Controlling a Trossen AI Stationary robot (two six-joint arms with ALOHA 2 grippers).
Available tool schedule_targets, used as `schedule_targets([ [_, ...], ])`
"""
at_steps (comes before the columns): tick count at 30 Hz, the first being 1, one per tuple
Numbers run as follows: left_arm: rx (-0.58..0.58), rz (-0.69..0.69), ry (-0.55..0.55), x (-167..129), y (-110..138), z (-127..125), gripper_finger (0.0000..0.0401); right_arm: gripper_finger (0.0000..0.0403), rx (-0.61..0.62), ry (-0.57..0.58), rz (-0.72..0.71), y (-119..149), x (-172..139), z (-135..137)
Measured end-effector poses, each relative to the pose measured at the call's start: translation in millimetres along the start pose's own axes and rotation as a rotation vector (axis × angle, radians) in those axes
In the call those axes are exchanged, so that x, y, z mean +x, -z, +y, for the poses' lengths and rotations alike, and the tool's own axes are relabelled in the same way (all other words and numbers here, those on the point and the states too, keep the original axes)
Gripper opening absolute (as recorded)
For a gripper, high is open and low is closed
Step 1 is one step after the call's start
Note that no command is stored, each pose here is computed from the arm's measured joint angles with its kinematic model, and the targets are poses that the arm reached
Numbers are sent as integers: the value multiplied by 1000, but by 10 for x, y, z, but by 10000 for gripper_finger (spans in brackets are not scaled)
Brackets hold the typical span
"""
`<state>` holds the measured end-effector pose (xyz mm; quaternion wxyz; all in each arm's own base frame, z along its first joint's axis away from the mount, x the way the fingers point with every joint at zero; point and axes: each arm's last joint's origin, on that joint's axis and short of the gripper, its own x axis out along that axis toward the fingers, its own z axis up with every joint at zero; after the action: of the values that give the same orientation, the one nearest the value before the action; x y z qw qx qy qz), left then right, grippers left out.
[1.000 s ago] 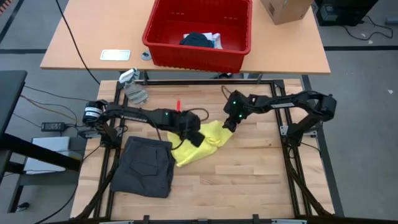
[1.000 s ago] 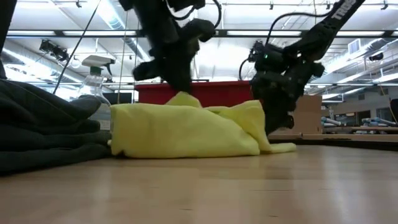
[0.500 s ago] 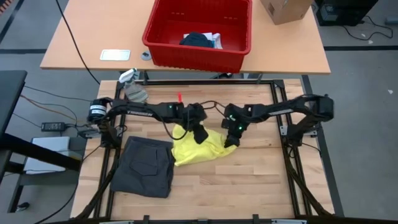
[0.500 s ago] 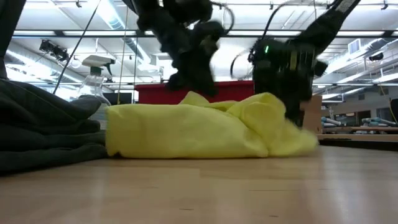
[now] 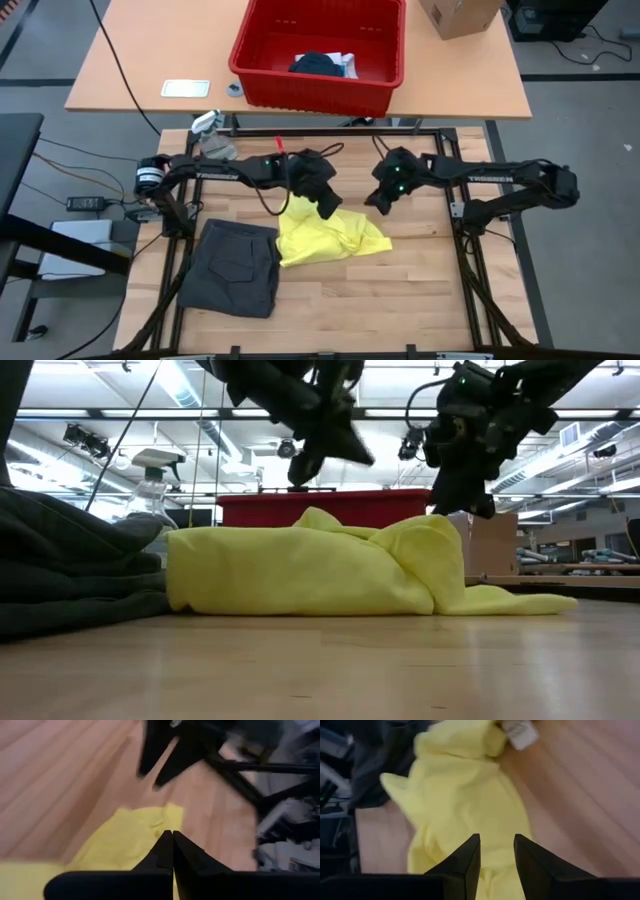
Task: Fold Laundry from Bin
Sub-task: Fold the yellow shirt
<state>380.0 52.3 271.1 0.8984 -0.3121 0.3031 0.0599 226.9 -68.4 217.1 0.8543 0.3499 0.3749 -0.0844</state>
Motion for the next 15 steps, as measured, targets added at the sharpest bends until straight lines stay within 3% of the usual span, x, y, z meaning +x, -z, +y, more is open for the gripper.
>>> schedule_targets([
  [2, 30, 23, -77, -43, 66, -14, 2, 126, 11, 14, -23, -33, -18, -41],
  [7, 80, -71, -73, -235, 31, -216, 1, 126, 21, 37, -40, -62, -50, -106],
  [12, 84, -47, -205, -453, 83, -165, 1, 126, 35, 98, -4, -17, 16, -144],
  [15, 77, -81, -200, -499, 224, -143, 1, 126, 61, 102, 32, 59, 83, -177],
])
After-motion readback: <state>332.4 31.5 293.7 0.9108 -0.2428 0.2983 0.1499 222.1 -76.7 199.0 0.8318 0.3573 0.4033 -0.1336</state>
